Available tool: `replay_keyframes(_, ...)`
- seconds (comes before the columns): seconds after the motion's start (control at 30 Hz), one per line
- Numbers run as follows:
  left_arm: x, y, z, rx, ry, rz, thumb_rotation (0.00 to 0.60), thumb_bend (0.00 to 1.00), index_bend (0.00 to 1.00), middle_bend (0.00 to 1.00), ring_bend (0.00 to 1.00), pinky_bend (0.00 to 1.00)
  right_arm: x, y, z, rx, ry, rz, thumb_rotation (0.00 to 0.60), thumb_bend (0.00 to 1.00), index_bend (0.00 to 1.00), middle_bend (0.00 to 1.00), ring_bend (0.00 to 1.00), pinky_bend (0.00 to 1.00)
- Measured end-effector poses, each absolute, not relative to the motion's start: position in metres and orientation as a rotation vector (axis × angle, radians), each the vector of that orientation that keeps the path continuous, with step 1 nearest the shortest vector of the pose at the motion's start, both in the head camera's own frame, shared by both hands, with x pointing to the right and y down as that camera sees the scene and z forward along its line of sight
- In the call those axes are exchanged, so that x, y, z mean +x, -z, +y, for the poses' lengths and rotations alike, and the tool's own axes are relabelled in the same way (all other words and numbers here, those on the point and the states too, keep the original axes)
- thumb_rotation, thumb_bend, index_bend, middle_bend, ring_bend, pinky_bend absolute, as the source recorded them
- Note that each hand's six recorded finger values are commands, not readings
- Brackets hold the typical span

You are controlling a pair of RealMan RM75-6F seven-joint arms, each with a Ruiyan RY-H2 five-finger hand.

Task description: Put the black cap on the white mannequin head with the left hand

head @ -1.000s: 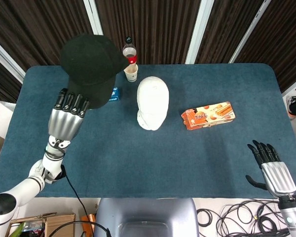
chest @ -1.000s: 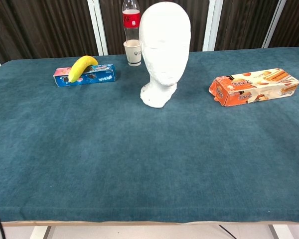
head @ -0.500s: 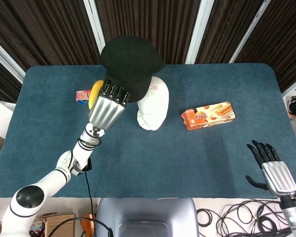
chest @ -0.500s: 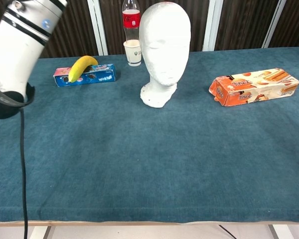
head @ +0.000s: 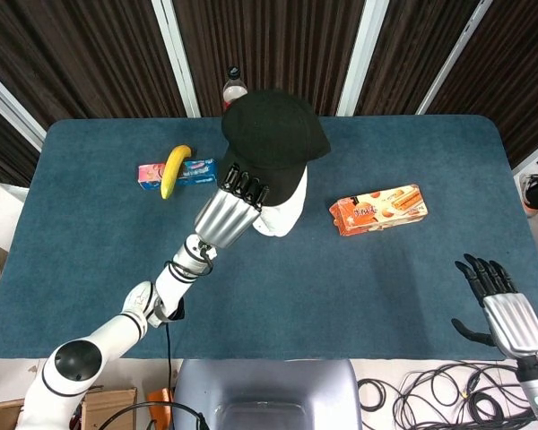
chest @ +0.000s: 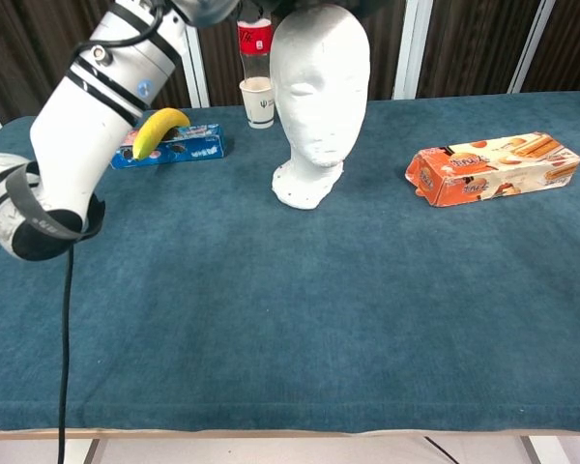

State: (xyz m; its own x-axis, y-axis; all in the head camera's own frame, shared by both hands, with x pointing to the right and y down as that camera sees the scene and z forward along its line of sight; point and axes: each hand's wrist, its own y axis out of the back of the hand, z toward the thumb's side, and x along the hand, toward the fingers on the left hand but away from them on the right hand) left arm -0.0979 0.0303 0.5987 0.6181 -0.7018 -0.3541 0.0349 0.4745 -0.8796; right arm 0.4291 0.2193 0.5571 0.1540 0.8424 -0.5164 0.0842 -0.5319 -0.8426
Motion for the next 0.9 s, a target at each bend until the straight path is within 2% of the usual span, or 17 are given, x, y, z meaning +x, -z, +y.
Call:
replay_keyframes(0.47,-0.094,-0.62,0.06,-1.043,0.491,0.722,0.6,0.52,0.74,0.72,0.61,0.46,0.436,-0.556,0.217,-1.752,-1.452,-0.915,0.6,0.17,0.0,0.0,0.0,0.0)
replay_keyframes(0.63,-0.091,-0.631,0.069,-1.081,0.498,0.698,0.6,0.5,0.7,0.71,0.61,0.45,0.436,-0.556,0.217,-1.748,-1.456,-0.921,0.6,0.17,0.0,0.0,0.0,0.0)
replay_keyframes(0.73,-0.092,-0.639,0.073,-1.108,0.518,0.688,0.6,0.43,0.55,0.62,0.55,0.43,0.436,-0.556,0.217,-1.749,-1.457,-0.919,0.6,0.17,0.0,0.0,0.0,0.0)
replay_keyframes(0.83,-0.093,-0.644,0.075,-1.133,0.533,0.677,0.6,0.35,0.34,0.42,0.39,0.38,0.437,-0.556,0.217,-1.754,-1.456,-0.919,0.6,0.17,0.0,0.0,0.0,0.0)
replay_keyframes(0.9,-0.093,-0.647,0.078,-1.167,0.536,0.679,0.6,0.33,0.24,0.31,0.3,0.36,0.437,-0.555,0.217,-1.756,-1.453,-0.922,0.6,0.17,0.0,0.0,0.0,0.0)
